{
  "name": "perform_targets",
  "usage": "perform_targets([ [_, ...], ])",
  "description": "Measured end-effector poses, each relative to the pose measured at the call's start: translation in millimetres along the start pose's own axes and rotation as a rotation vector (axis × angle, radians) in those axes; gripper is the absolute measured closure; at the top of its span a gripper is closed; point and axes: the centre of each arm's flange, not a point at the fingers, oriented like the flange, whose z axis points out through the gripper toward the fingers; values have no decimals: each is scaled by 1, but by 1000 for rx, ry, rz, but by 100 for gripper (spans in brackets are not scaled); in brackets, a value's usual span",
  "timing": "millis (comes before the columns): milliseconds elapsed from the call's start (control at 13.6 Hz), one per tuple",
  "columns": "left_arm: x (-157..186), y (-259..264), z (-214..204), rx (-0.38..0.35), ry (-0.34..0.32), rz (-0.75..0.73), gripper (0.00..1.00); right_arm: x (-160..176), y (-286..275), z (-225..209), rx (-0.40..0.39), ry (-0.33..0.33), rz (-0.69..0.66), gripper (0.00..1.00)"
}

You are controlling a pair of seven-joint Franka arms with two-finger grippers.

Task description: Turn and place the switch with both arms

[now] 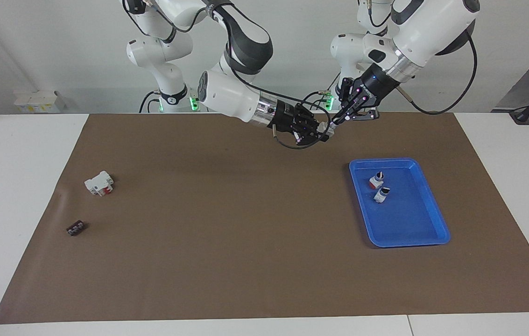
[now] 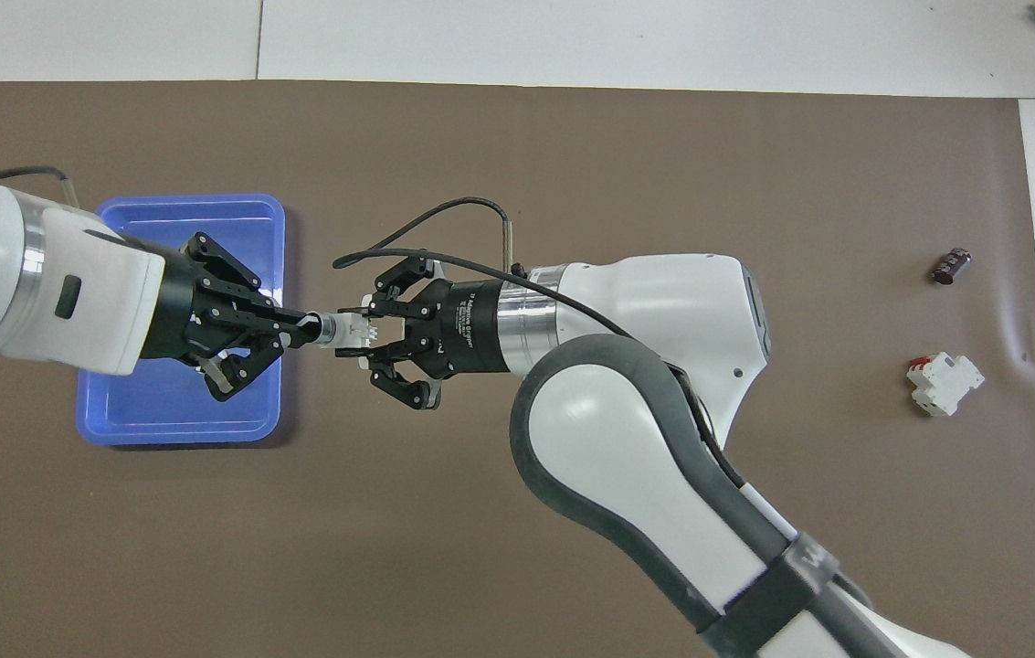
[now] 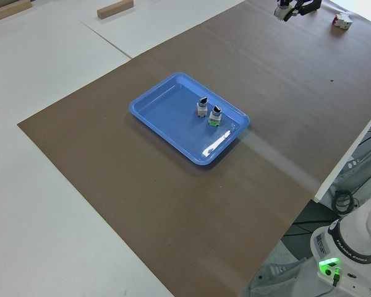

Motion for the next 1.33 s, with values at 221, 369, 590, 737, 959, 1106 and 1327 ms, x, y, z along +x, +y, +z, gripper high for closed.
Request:
perform_targets([
  [221,0,1,-3,3,-3,114,90,-3,1,0,0,-2,-4,67],
  [369,1,2,-4,5,-2,135,90,-4,2,-1,1,-3,-6,67],
  [590,1,2,-5,6,-2,138,90,-4,2,-1,1,-3,-6,67],
  [737,1,2,-5,6,-2,138,90,-4,2,-2,1,-3,-6,67],
  [959,1,2,-5,6,-2,138,90,-4,2,-2,1,-3,-6,67],
  [1106,-3,0,-4,9,-17,135,90,-6,0,-5,8,-6,-9,63],
  [1327,-19,-8,-2,-4,-50,123,90,-21,-6,-31,50,-10,-39,48],
])
